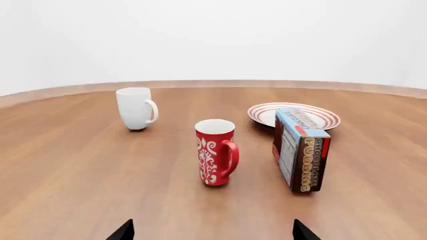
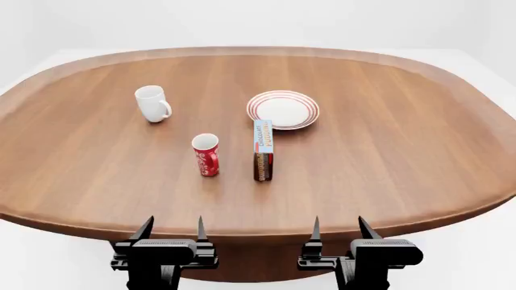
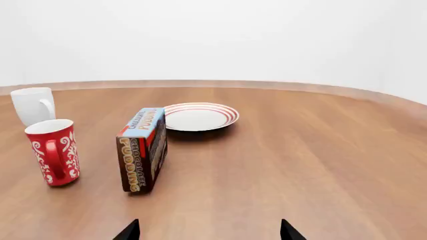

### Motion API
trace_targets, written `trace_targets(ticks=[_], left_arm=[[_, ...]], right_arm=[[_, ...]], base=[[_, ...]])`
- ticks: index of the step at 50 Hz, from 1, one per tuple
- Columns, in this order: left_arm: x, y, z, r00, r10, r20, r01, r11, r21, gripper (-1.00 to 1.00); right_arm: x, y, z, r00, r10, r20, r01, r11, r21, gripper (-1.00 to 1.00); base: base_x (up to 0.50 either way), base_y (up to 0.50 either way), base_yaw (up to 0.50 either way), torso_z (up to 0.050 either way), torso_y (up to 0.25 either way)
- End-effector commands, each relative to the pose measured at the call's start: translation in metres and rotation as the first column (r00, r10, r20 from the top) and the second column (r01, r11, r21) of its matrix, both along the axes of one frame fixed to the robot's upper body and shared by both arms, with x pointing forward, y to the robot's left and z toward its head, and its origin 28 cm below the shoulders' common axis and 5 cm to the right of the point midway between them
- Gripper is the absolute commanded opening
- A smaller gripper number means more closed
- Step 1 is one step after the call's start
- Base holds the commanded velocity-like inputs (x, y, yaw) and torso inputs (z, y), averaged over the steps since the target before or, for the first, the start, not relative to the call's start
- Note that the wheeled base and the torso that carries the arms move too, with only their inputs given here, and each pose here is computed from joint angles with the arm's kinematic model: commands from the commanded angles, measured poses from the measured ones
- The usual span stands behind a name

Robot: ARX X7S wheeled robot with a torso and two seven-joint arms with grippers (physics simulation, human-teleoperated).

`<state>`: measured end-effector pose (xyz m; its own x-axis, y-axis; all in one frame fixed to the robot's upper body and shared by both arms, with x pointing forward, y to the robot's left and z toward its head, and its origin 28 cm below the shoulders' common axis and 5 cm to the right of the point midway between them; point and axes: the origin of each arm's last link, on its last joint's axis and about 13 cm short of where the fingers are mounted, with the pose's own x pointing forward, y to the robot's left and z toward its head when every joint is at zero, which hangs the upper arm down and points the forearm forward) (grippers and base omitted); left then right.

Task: Pick up the white mug and put it on the plate, and put the chocolate pudding to the right of the plate.

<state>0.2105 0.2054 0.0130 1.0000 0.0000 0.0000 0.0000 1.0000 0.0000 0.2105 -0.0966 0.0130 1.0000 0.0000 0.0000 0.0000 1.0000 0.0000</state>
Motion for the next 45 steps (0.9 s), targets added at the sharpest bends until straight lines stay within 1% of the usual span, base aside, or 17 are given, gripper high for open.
trace_targets(ticks=[1, 15, 21, 22, 23, 41, 45], left_arm=[[-0.002, -0.001, 0.001, 1.000, -0.002, 0.001, 0.002, 1.000, 0.002, 1.00], [-0.001, -0.001, 0.003, 1.000, -0.007, 0.001, 0.007, 1.000, 0.006, 1.00], [0.000, -0.002, 0.002, 1.000, -0.004, -0.021, 0.004, 1.000, 0.019, 1.00], [0.000, -0.002, 0.003, 1.000, -0.002, -0.017, 0.002, 1.000, 0.017, 1.00], [-0.001, -0.003, 0.004, 1.000, -0.006, 0.006, 0.005, 1.000, 0.015, 1.00], [-0.001, -0.003, 0.005, 1.000, -0.005, 0.005, 0.005, 1.000, 0.012, 1.00], [-0.003, -0.001, 0.017, 0.998, -0.002, 0.057, 0.002, 1.000, 0.001, 1.00]], right_arm=[[-0.001, 0.000, -0.002, 1.000, -0.001, -0.009, 0.001, 1.000, 0.003, 1.00], [0.000, 0.001, -0.005, 1.000, -0.009, -0.021, 0.009, 1.000, 0.000, 1.00], [0.000, 0.000, -0.006, 1.000, -0.016, -0.023, 0.016, 1.000, 0.001, 1.00], [0.000, 0.000, -0.006, 1.000, -0.016, -0.023, 0.016, 1.000, 0.000, 1.00], [0.000, 0.000, -0.007, 1.000, -0.017, -0.024, 0.017, 1.000, 0.000, 1.00], [-0.001, 0.000, -0.005, 0.999, -0.031, -0.023, 0.031, 0.999, -0.009, 1.00], [-0.001, -0.002, 0.002, 0.999, -0.047, -0.001, 0.047, 0.999, -0.004, 1.00]], base=[[0.00, 0.00, 0.00, 0.000, 0.000], [0.00, 0.00, 0.00, 0.000, 0.000], [0.00, 0.00, 0.00, 0.000, 0.000], [0.00, 0.00, 0.00, 0.000, 0.000], [0.00, 0.00, 0.00, 0.000, 0.000], [0.00, 0.00, 0.00, 0.000, 0.000], [0.00, 0.00, 0.00, 0.000, 0.000]])
